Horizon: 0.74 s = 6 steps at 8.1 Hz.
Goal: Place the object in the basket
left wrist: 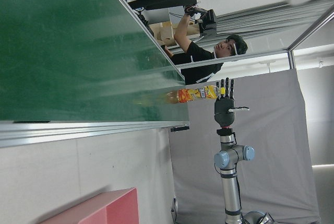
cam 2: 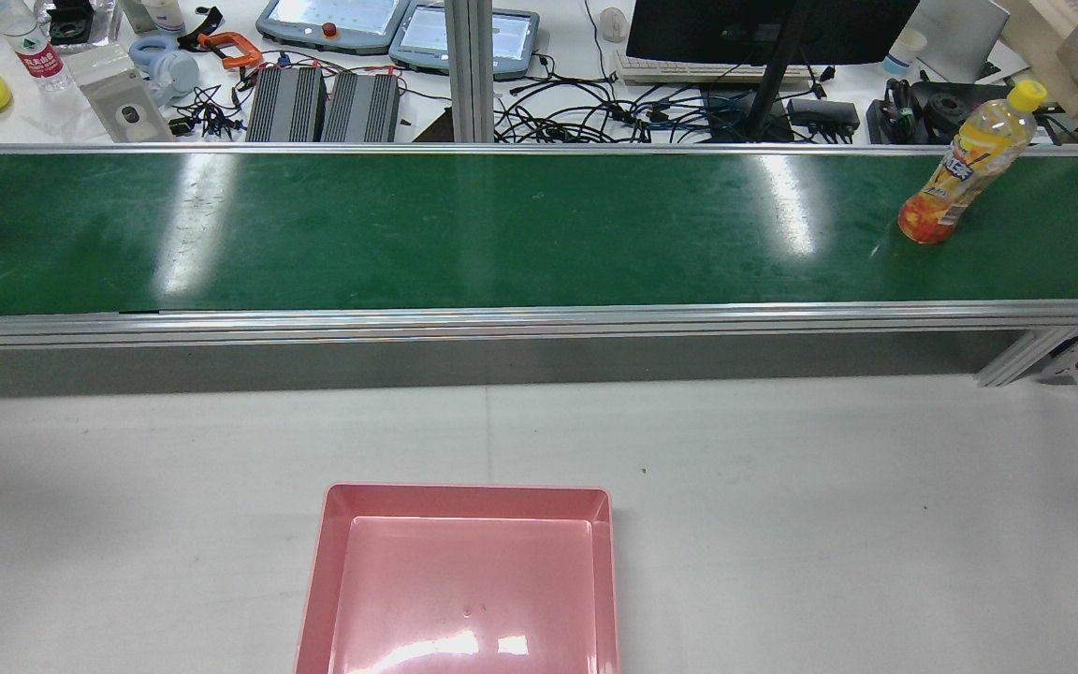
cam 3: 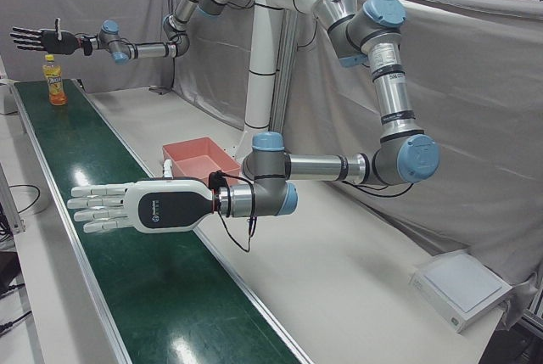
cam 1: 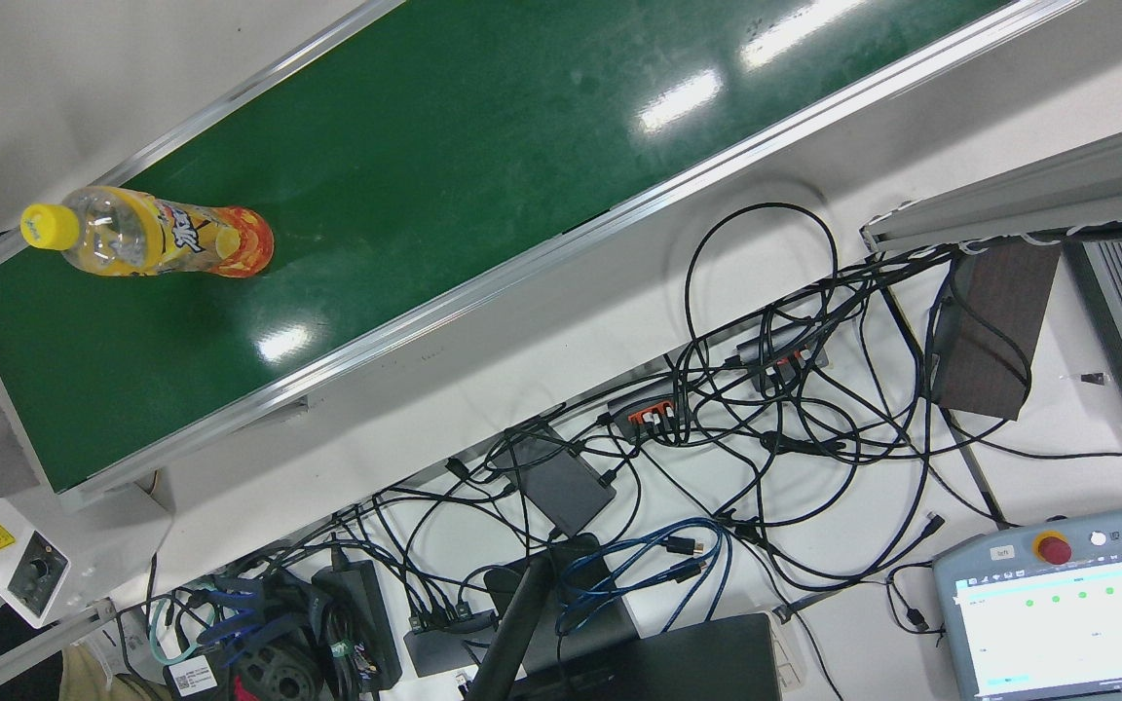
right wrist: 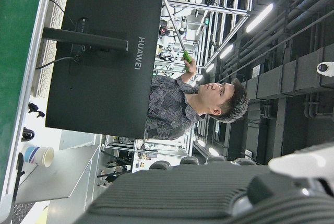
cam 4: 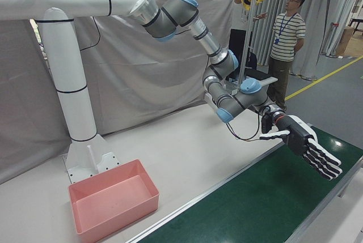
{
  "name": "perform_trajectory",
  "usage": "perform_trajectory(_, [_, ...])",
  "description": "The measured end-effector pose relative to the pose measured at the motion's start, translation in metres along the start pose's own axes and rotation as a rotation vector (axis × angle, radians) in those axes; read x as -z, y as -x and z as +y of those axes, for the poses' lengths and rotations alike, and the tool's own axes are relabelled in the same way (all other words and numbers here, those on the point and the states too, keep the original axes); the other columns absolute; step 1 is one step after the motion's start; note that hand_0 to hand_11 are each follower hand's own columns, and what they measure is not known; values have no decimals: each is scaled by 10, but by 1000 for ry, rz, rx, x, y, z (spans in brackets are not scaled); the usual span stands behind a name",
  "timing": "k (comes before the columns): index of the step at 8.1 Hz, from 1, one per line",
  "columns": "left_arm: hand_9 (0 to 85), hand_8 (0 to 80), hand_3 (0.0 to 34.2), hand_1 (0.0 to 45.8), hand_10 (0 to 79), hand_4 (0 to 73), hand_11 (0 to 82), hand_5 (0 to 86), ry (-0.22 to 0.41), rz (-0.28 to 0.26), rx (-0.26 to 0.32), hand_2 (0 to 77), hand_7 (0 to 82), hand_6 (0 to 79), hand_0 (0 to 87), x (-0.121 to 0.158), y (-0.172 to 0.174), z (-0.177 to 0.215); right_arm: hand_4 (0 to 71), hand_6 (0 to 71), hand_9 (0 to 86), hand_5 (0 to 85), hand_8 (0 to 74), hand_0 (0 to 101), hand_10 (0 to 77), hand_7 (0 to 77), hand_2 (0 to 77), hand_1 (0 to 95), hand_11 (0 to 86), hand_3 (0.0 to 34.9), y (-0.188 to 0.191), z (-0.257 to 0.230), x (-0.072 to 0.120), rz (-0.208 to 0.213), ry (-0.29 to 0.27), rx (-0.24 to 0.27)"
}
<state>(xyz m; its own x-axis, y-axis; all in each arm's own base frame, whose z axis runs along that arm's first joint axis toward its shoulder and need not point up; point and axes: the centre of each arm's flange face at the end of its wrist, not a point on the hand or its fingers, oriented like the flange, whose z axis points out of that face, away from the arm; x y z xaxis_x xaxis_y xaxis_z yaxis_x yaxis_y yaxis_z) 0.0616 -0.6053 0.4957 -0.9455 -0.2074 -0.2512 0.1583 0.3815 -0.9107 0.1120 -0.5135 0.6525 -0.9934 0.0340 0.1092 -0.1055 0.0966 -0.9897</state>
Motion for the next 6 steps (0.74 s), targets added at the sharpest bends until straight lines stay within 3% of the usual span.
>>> perform_trajectory(3, [5, 5, 0, 125, 5, 11, 11, 11, 9, -4, -6, 0, 11, 0, 698, -7, -1, 8, 0, 0, 0, 0, 0, 3, 0, 5, 5, 0, 0, 0, 0, 0, 0, 0, 0, 0])
perform_trajectory(4, [5, 5, 0, 104, 0, 11, 11, 16, 15, -2, -9, 0, 11, 0, 667, -10, -2, 11, 0, 0, 0, 0, 0, 3, 0, 5, 5, 0, 0, 0, 0, 0, 0, 0, 0, -1])
perform_trajectory(6, [5, 5, 2, 104, 0, 11, 11, 38, 20, 2, -10, 0, 11, 0, 645, -13, -2, 13, 0, 0, 0, 0, 0, 1, 0, 5, 5, 0, 0, 0, 0, 0, 0, 0, 0, -1])
